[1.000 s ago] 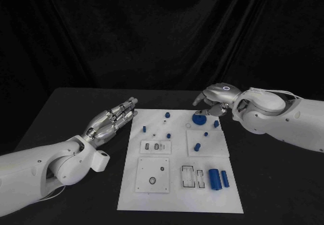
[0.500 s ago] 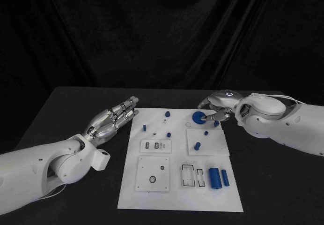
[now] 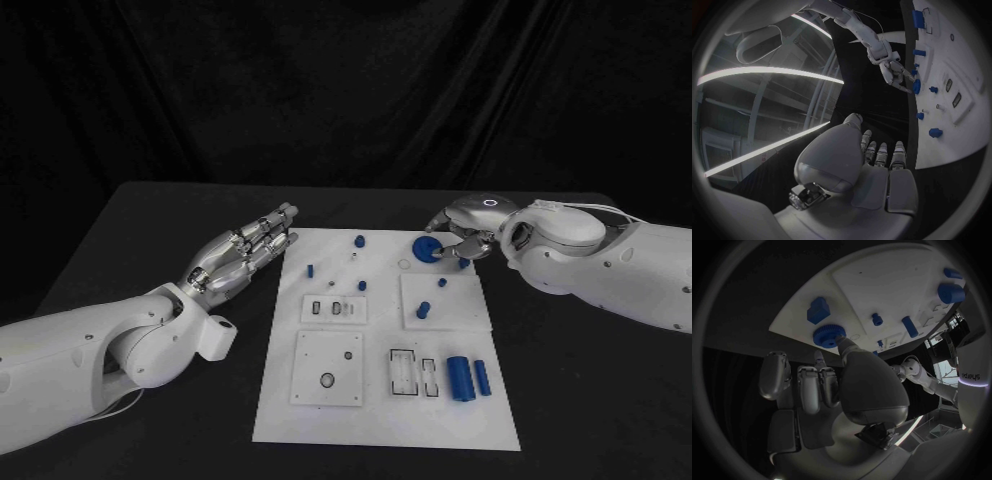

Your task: Assemble the parts on the task board

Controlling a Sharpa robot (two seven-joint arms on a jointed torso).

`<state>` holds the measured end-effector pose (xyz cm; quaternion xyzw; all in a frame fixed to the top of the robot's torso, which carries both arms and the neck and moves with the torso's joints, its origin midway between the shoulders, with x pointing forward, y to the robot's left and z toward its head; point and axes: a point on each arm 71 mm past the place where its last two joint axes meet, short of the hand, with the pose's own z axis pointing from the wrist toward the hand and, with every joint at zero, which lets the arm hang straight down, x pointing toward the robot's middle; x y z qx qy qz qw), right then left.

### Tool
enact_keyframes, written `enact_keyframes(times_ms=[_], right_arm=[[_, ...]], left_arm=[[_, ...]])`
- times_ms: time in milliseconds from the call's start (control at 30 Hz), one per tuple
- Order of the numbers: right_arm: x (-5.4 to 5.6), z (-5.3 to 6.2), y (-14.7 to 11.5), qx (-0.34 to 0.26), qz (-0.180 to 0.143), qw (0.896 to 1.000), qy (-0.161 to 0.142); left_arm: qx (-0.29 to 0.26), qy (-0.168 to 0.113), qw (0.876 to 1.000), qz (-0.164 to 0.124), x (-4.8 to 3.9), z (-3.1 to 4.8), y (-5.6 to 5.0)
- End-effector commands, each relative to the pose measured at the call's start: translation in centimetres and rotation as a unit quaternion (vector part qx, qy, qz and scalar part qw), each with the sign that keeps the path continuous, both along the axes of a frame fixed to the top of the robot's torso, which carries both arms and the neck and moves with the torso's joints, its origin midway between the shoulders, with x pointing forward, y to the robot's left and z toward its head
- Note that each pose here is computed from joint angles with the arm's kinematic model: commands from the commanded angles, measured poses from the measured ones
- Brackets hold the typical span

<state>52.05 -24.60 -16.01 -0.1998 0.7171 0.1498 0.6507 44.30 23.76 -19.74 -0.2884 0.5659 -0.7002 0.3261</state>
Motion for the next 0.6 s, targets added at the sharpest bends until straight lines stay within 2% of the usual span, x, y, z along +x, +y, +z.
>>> enact_keyframes(times_ms=[33,600], right_arm=[[0.12,-0.3,-0.04,-0.003,-0.007,1.0,0.003],[0.29,-1.1,0.65,-0.005,0.007,1.0,0.011]], left_arm=[[-0.012,-0.013,1.0,-0.007,-0.08,0.36,-0.08],[-0.012,-0.012,1.0,-0.008,-0.04,0.33,-0.11]])
